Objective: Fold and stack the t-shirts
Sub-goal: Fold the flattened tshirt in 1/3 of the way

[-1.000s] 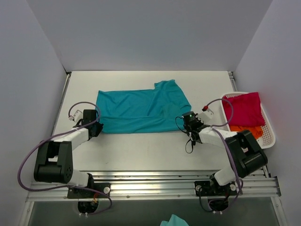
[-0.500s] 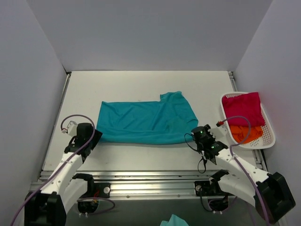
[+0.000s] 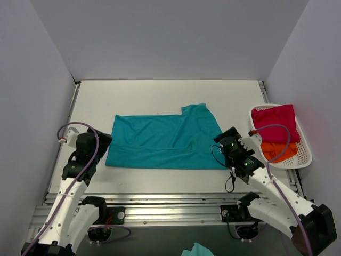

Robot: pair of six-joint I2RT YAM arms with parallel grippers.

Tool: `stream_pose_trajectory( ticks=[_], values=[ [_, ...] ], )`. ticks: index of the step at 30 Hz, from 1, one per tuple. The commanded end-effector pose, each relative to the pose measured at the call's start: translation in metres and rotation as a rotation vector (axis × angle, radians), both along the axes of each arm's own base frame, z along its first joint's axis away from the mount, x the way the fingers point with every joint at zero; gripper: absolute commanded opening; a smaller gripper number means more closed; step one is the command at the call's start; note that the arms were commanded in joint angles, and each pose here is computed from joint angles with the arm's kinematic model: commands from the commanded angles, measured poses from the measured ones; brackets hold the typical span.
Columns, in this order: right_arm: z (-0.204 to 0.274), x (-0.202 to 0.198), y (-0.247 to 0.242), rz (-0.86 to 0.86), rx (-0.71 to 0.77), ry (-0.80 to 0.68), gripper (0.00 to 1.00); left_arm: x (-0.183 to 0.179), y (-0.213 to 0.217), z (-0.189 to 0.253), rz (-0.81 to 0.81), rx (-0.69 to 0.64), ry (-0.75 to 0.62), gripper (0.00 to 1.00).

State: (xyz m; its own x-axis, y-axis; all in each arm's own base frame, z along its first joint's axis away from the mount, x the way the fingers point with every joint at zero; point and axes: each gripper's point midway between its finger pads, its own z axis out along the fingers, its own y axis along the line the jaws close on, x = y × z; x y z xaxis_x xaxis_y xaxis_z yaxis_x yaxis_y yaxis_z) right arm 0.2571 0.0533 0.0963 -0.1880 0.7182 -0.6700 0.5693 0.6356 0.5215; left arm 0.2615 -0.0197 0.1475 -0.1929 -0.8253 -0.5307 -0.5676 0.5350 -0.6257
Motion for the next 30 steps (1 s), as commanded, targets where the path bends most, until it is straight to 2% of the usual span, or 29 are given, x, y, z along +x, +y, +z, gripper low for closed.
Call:
stream_pose_trajectory(
  ticks=[1, 2, 4, 5, 6, 7, 8, 9, 10, 11, 12, 13, 14, 16, 17, 19, 26, 30],
  values=[
    [0.063, 0.053, 0.014, 0.013, -0.075, -0.174, 1.00, 0.039, 0.006, 0.034, 0.006, 0.073, -0.089, 0.94],
    [0.088, 0.071, 0.024, 0.036, -0.071, -0.215, 1.00, 0.057, 0.005, 0.028, -0.002, 0.085, -0.068, 0.94],
    [0.084, 0.104, 0.032, 0.054, -0.140, -0.164, 1.00, 0.086, 0.008, 0.045, -0.012, 0.118, -0.088, 0.94],
    [0.086, 0.121, 0.041, 0.089, -0.146, -0.151, 1.00, 0.103, 0.011, 0.025, -0.012, 0.126, -0.016, 0.94],
    [0.089, 0.152, 0.056, 0.121, -0.150, -0.138, 1.00, 0.123, 0.012, 0.043, -0.023, 0.134, -0.046, 0.94],
    [0.090, 0.173, 0.049, 0.117, -0.148, -0.129, 1.00, 0.140, 0.015, 0.045, -0.040, 0.116, -0.057, 0.94],
    [0.088, 0.190, 0.051, 0.144, -0.158, -0.116, 1.00, 0.157, 0.017, 0.025, -0.051, 0.103, -0.008, 0.94],
    [0.083, 0.219, 0.066, 0.203, -0.139, -0.104, 1.00, 0.169, 0.019, 0.024, -0.070, 0.105, -0.009, 0.94],
    [0.082, 0.237, 0.057, 0.200, -0.140, -0.100, 1.00, 0.191, 0.015, 0.042, -0.094, 0.104, -0.055, 0.94],
    [0.078, 0.250, 0.057, 0.215, -0.148, -0.089, 1.00, 0.204, 0.032, 0.018, -0.081, 0.094, 0.004, 0.94],
    [0.070, 0.273, 0.060, 0.245, -0.171, -0.066, 1.00, 0.222, 0.035, 0.034, -0.094, 0.107, -0.022, 0.95],
    [0.066, 0.284, 0.052, 0.238, -0.180, -0.050, 0.99, 0.232, 0.034, 0.030, -0.118, 0.097, -0.011, 0.95],
    [0.041, 0.294, 0.049, 0.248, -0.197, 0.000, 1.00, 0.243, 0.039, 0.007, -0.126, 0.090, 0.034, 0.95],
    [0.042, 0.315, 0.051, 0.283, -0.171, -0.015, 0.99, 0.262, 0.042, 0.006, -0.140, 0.086, 0.031, 0.96],
    [0.021, 0.323, 0.045, 0.281, -0.166, 0.019, 0.99, 0.268, 0.041, -0.014, -0.150, 0.067, 0.066, 0.96],
    [0.017, 0.333, 0.046, 0.296, -0.156, 0.024, 0.99, 0.279, 0.042, -0.030, -0.150, 0.051, 0.081, 0.97],
    [-0.034, 0.339, 0.052, 0.334, -0.134, 0.091, 0.98, 0.293, 0.039, -0.069, -0.154, 0.017, 0.118, 0.98],
    [-0.047, 0.341, 0.063, 0.351, -0.114, 0.092, 0.97, 0.294, 0.039, -0.082, -0.157, 0.010, 0.131, 0.99]
  ],
)
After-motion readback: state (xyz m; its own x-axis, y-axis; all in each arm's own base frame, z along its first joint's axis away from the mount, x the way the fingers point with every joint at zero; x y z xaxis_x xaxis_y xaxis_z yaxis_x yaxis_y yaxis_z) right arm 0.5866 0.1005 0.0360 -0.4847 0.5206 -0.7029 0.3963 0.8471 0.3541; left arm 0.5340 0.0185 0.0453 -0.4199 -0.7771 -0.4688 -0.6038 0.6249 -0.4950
